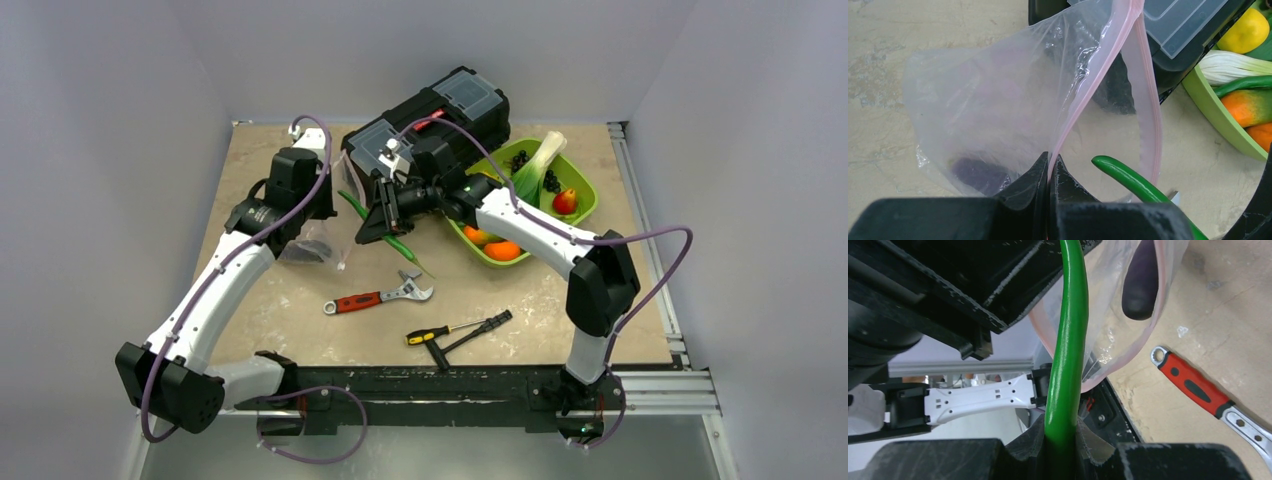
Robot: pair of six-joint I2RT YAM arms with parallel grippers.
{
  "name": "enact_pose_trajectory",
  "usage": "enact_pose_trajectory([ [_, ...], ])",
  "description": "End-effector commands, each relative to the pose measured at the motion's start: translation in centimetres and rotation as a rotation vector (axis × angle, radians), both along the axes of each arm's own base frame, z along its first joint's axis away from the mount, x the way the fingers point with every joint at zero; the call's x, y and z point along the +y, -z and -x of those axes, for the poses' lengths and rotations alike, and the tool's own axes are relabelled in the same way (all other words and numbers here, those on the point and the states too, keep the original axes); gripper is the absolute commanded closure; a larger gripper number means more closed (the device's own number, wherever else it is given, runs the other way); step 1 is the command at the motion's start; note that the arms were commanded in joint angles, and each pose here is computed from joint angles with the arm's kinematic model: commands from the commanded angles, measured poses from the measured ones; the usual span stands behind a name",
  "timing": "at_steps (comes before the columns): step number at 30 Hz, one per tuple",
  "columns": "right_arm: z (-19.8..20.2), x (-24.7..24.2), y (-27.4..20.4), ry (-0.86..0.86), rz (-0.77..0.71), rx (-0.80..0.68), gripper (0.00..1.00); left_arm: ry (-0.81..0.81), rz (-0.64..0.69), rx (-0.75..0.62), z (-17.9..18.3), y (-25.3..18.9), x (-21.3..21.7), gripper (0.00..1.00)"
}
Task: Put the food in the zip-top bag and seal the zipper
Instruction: Place the fake vegetable in the zipper food storage bag.
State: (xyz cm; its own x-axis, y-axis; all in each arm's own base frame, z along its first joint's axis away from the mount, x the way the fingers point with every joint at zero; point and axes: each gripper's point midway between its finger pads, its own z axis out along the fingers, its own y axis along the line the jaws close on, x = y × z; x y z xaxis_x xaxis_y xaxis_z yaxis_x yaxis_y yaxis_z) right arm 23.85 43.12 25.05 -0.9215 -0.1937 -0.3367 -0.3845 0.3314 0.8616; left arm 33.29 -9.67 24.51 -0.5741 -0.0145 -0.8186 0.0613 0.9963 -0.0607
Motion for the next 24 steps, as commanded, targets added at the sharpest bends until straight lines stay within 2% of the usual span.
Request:
enact_pose_trajectory([
  [1, 0.2, 1.1, -4.2, -0.008, -0.103, 0.012, 0.97, 0.004, 0.021, -0.057, -0.4, -1.2, -0.2, 1.0],
  [9, -2.8, 3.6, -4.3, 0.106, -0.16, 0.096, 0.96, 0.012, 0.031, -0.058, -0.4, -1.3, -0.4, 1.0],
  [18, -7.1, 5.4, -1.7, 0.247, -0.123, 0.055, 0.95, 0.02, 0.043, -0.065, -0.3, -1.6, -0.6, 1.0],
  [22, -7.5, 6.5, -1.1, 0.226, -0.129, 0.02, 0.86, 0.029, 0.05, -0.059, -0.3, -1.5, -0.9, 1.0],
  [24, -7.7, 7.0, 0.1, 0.199, -0.065, -0.005, 0.86, 0.031, 0.053, -0.06, -0.4, -1.6, -0.9, 1.0],
])
